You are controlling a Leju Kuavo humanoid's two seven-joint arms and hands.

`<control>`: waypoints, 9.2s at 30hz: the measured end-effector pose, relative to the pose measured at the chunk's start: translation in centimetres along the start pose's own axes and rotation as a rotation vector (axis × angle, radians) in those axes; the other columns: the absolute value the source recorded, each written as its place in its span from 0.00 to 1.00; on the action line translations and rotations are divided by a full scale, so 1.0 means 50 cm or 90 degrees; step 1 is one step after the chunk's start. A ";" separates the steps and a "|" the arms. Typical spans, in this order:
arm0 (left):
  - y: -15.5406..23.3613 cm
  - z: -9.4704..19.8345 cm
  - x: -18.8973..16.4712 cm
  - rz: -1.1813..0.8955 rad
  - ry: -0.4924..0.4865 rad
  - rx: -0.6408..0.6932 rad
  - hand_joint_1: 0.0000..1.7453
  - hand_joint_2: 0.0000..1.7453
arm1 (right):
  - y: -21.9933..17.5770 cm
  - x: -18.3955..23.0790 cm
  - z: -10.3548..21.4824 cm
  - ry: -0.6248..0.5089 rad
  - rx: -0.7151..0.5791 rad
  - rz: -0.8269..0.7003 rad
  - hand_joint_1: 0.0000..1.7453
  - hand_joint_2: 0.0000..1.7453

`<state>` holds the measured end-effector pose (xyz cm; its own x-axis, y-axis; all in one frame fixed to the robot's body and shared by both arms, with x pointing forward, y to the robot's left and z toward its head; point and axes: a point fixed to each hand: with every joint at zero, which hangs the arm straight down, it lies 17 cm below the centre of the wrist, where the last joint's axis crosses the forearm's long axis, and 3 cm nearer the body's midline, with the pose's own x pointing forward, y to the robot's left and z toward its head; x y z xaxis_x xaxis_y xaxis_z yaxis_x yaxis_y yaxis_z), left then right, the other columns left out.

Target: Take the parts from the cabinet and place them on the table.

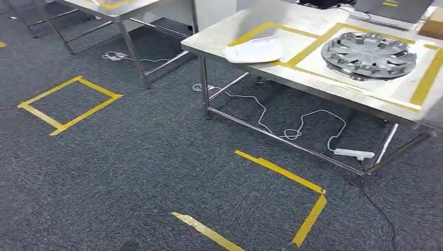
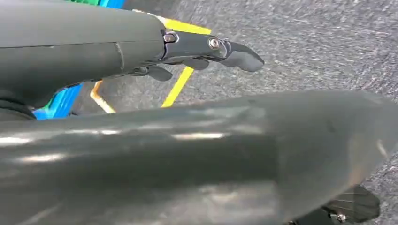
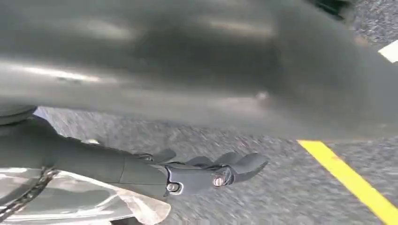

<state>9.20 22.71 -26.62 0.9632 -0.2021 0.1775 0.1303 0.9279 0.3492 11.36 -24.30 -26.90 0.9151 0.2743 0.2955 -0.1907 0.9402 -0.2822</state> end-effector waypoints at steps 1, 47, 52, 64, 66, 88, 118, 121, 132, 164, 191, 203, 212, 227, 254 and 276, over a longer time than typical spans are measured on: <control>0.000 0.000 0.005 -0.002 -0.004 -0.001 0.00 0.00 | -0.001 -0.001 0.000 -0.001 -0.001 0.002 0.00 0.00; 0.091 -0.025 -0.008 -0.089 -0.054 0.087 0.00 0.00 | -0.136 -0.096 -0.020 0.051 -0.087 -0.019 0.00 0.00; 0.092 -0.021 -0.005 -0.041 -0.059 0.099 0.00 0.00 | -0.136 -0.081 -0.023 0.044 -0.086 -0.038 0.00 0.00; 0.141 -0.018 -0.017 0.142 -0.006 0.183 0.00 0.00 | -0.064 -0.069 -0.006 0.052 -0.062 -0.122 0.00 0.00; 0.141 -0.018 -0.017 0.142 -0.006 0.183 0.00 0.00 | -0.064 -0.069 -0.006 0.052 -0.062 -0.122 0.00 0.00; 0.161 -0.033 -0.010 0.176 -0.011 0.169 0.00 0.00 | -0.060 -0.021 -0.002 0.006 -0.095 -0.097 0.00 0.00; 0.138 -0.029 0.015 0.077 -0.051 0.145 0.00 0.00 | -0.017 0.059 0.015 -0.088 -0.090 -0.084 0.00 0.00; 0.143 -0.031 0.007 0.087 -0.040 0.147 0.00 0.00 | -0.009 0.059 0.016 -0.095 -0.079 -0.077 0.00 0.00; 0.174 -0.040 0.018 0.108 -0.068 0.159 0.00 0.00 | 0.028 0.046 0.020 -0.066 -0.041 -0.032 0.00 0.00; 0.185 -0.045 0.055 0.197 -0.107 0.140 0.00 0.00 | 0.003 0.058 0.014 -0.097 -0.050 -0.026 0.00 0.00; 0.173 -0.040 0.046 0.212 -0.095 0.142 0.00 0.00 | -0.022 0.045 -0.001 -0.066 -0.043 -0.034 0.00 0.00; 0.173 -0.040 0.056 0.211 -0.098 0.140 0.00 0.00 | -0.021 0.043 -0.001 -0.064 -0.041 -0.035 0.00 0.00; 0.167 -0.039 0.047 0.210 -0.093 0.137 0.00 0.00 | -0.018 0.036 0.000 -0.056 -0.036 -0.052 0.00 0.00; 0.163 -0.038 0.045 0.223 -0.092 0.135 0.00 0.00 | -0.009 0.027 0.002 -0.049 -0.023 -0.066 0.00 0.00; 0.158 -0.036 0.037 0.214 -0.066 0.142 0.00 0.00 | -0.004 0.030 0.001 -0.034 -0.012 -0.089 0.00 0.00; 0.147 -0.039 0.015 0.191 -0.032 0.129 0.00 1.00 | 0.010 0.012 0.003 -0.020 0.007 -0.015 0.00 0.00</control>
<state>11.34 29.99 -25.69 0.9380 0.0496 0.3431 -0.2102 0.8685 0.4490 11.75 -23.62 -26.71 0.9076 0.2579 0.3312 -0.1730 0.9487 -0.2646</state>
